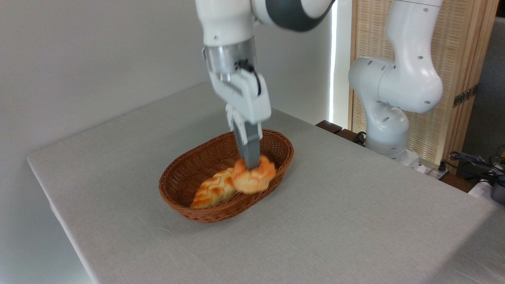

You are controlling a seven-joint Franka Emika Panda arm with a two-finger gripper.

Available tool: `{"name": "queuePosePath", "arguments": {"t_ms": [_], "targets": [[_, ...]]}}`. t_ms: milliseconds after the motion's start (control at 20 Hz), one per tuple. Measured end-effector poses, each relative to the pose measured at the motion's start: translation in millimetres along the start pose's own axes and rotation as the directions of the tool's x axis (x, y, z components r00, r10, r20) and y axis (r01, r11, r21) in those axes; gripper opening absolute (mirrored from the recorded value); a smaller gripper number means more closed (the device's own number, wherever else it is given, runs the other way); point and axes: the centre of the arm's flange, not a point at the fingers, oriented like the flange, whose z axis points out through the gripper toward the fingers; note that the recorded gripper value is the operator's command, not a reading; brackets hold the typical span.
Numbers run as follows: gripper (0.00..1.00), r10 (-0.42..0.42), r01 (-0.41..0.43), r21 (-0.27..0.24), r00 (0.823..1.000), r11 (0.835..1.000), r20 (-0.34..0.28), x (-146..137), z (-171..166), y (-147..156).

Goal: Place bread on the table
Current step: 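Lift the bun out of the basket and carry it beside the basket, then lower the bun onto the table and open the gripper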

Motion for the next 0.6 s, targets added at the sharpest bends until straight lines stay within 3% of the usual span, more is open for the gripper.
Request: {"name": "queuePosePath", "arguments": {"t_ms": [150, 200, 300, 400, 600], "targets": [[0.03, -0.041, 0.041, 0.028, 0.999, 0.999, -0.02, 2.1, 37.0, -45.8], [0.14, -0.06, 0.061, 0.04, 0.998, 0.997, -0.03, -0.6, 50.9, -61.7], [0.81, -0.079, 0.082, 0.061, 0.996, 0.995, -0.042, -2.7, 70.2, -81.4], [1.0, -0.08, 0.084, 0.083, 0.995, 0.993, -0.054, 2.0, 80.2, -90.9], [1.0, -0.076, 0.081, 0.094, 0.995, 0.992, -0.061, 6.1, 80.3, -93.8]]}}
